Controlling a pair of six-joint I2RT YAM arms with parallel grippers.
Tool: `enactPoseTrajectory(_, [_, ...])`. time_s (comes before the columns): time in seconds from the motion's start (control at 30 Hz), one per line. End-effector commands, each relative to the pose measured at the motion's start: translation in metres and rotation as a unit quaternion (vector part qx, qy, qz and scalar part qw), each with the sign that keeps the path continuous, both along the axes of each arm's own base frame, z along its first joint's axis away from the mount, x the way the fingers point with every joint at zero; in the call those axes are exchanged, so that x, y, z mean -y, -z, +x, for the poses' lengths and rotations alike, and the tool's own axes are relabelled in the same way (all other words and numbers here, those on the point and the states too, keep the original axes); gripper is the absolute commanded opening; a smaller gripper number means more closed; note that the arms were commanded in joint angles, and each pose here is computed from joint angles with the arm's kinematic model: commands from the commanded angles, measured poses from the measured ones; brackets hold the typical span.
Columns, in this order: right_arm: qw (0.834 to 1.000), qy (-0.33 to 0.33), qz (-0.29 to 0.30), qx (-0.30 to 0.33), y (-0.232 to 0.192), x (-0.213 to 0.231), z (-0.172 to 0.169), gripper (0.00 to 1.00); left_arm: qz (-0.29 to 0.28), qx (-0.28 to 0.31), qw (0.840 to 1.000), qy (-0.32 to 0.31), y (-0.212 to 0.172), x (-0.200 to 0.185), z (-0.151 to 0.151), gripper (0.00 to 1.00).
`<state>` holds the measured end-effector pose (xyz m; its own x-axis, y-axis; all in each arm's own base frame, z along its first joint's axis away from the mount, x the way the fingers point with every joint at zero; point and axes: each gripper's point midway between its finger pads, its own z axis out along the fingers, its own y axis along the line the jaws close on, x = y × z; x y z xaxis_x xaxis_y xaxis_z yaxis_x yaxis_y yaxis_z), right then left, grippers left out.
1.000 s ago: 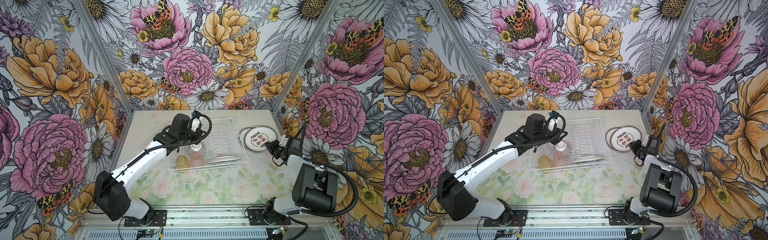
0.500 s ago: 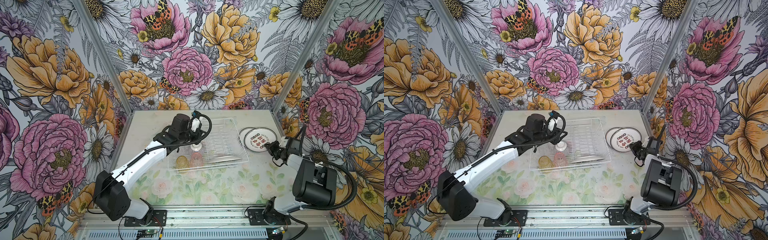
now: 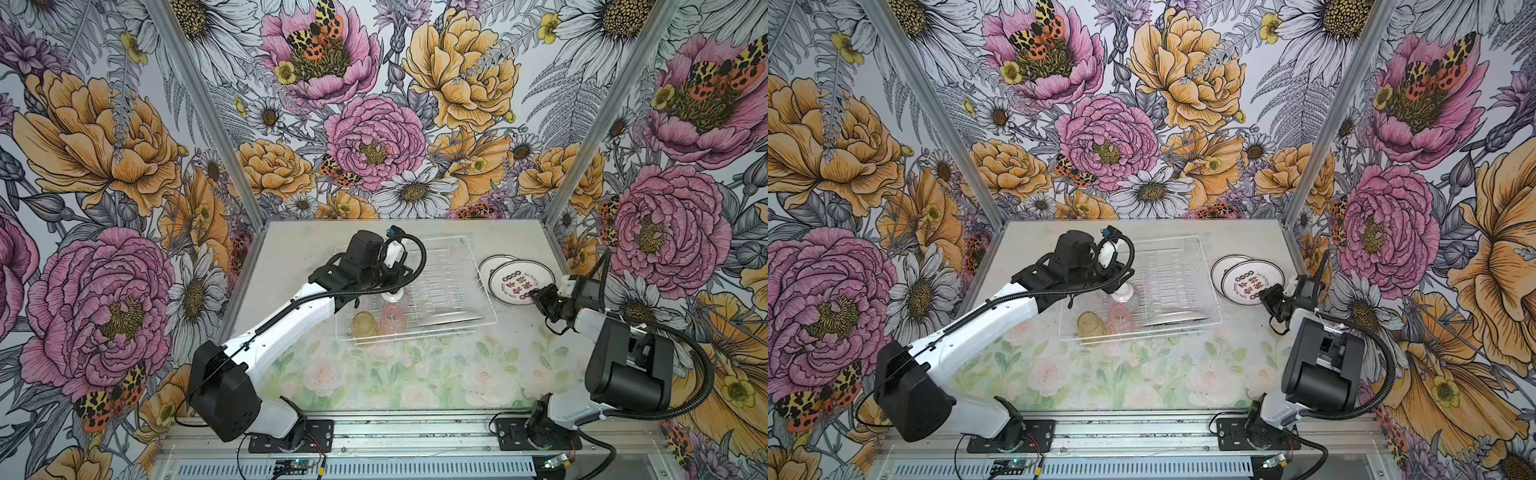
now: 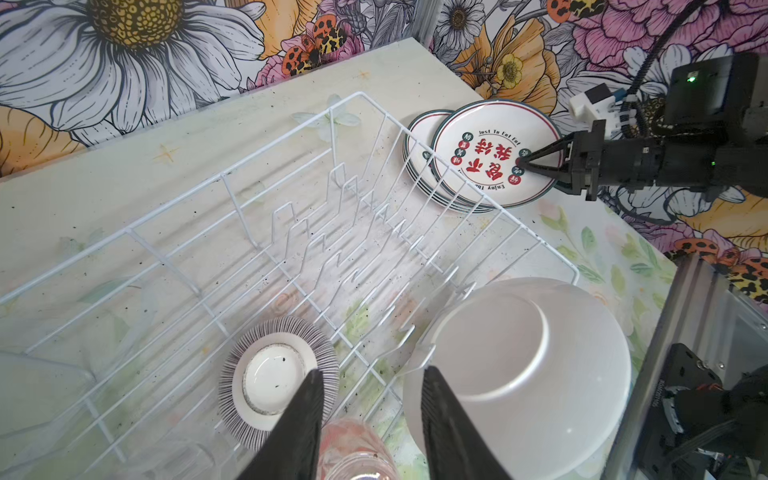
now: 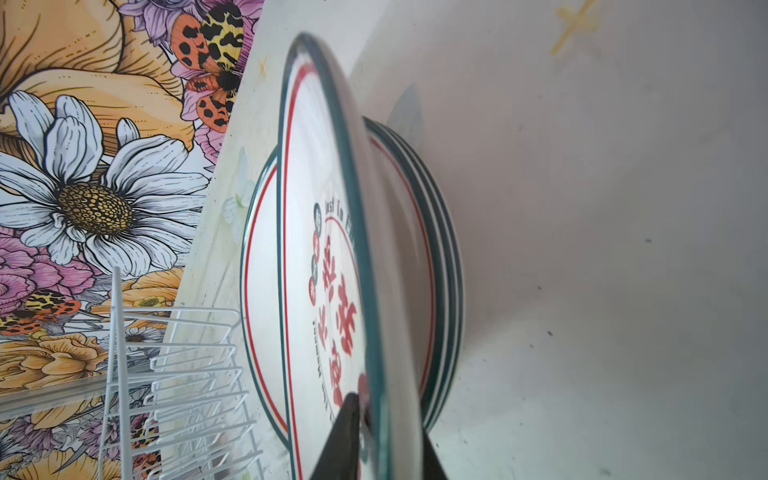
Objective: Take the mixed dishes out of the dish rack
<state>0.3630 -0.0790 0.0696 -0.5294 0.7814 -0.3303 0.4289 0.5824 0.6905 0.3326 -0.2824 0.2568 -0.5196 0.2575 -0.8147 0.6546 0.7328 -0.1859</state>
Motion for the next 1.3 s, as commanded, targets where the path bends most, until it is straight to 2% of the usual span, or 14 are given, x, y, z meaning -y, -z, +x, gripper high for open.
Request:
enactPoseTrajectory(0.0, [0.999,-0.016,-0.038,0.000,-0.007,0.007,0.003,0.22,0.006,0.023,1.000,0.000,-0.013,0.000,0.003,0.40])
enactPoseTrajectory(0.13, [0.998,-0.021,-0.052,-0.010,-0.005,0.009,-0.001,0.27,0.007,0.022,1.000,0.001,-0.012,0.000,0.002,0.40])
enactPoseTrajectory(0.33, [0.998,-0.019,-0.057,-0.017,-0.003,0.010,-0.003,0.54,0.008,0.020,1.000,0.001,-0.011,0.000,0.001,0.40])
enactPoseTrajectory(0.57, [0.998,-0.018,-0.061,-0.021,0.000,0.012,-0.001,0.66,0.014,0.020,1.000,0.001,-0.009,0.001,0.000,0.40])
enactPoseTrajectory(0.73, [0.998,-0.016,-0.064,-0.022,-0.001,0.013,-0.001,0.67,0.030,0.020,0.999,0.013,-0.005,0.007,-0.005,0.40])
enactPoseTrajectory(0.87, [0.997,-0.014,-0.070,-0.016,-0.006,0.013,-0.001,0.66,0.075,0.033,0.995,0.050,0.001,0.023,-0.021,0.40])
enactPoseTrajectory(1.07, [0.997,-0.021,-0.079,0.004,-0.020,0.008,-0.002,0.65,0.182,0.078,0.974,0.111,0.022,0.047,-0.057,0.38])
enactPoseTrajectory(1.17, [0.996,-0.036,-0.086,0.014,-0.029,-0.001,-0.004,0.64,0.209,0.101,0.963,0.138,0.026,0.058,-0.076,0.38])
enactPoseTrajectory(1.27, [0.993,-0.049,-0.109,0.020,-0.044,-0.010,-0.007,0.64,0.212,0.105,0.959,0.152,0.025,0.063,-0.089,0.39])
